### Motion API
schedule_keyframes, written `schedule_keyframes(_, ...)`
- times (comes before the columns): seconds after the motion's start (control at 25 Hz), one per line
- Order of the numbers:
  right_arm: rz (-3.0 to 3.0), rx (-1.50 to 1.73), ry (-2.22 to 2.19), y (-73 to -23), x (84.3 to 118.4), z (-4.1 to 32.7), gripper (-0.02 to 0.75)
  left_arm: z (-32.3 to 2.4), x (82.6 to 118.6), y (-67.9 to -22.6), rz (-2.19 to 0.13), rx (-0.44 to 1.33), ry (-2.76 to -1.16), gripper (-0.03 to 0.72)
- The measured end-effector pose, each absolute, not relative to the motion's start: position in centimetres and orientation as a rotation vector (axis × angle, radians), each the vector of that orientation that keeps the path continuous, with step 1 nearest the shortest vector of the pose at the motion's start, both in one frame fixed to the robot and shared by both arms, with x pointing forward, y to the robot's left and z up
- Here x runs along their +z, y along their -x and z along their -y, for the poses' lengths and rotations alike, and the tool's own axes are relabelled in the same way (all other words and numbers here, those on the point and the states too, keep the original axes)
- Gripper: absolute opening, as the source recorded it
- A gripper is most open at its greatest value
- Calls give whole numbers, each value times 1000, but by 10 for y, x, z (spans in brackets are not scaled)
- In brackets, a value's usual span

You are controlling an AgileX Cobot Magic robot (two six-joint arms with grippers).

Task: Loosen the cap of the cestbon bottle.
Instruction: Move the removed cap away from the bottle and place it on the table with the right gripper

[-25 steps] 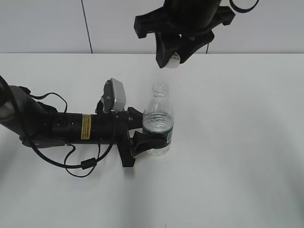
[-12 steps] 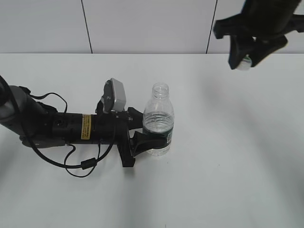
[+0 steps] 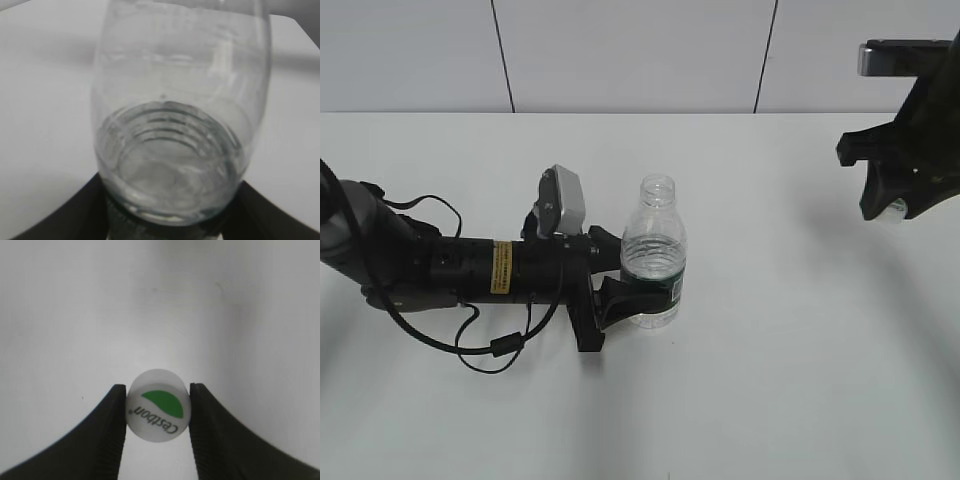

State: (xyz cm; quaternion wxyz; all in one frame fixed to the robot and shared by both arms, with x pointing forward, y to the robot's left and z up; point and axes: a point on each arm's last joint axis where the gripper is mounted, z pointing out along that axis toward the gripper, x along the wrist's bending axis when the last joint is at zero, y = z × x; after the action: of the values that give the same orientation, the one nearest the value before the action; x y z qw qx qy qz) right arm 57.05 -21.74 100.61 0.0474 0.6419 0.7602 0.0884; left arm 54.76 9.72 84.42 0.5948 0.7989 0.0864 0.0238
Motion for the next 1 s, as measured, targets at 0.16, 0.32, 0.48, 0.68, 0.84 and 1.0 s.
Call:
schedule_keyframes(0.16, -2252, 425, -1937, -570, 982, 214, 300, -97, 844, -548, -201, 55, -1856, 372)
schedule_keyframes(0.32, -2269, 422, -1932, -569, 958, 213, 300, -97, 844, -548, -202, 56, -1856, 372)
schedule_keyframes(0.48, -2328, 417, -1910, -572, 934, 199, 300, -97, 844, -548, -203, 56, -1855, 372)
schedule_keyframes(0.68, -2387, 406, -1856, -572, 914, 179, 300, -97, 844, -548, -203, 57, -1855, 372)
schedule_keyframes(0.84, -2400, 383, -1857, -573, 899, 176, 300, -97, 844, -548, -212, 61, -1851, 372)
schedule_keyframes(1.0, -2413, 353, -1867, -574, 889, 176, 300, -98, 846, -554, -278, 95, -1824, 372)
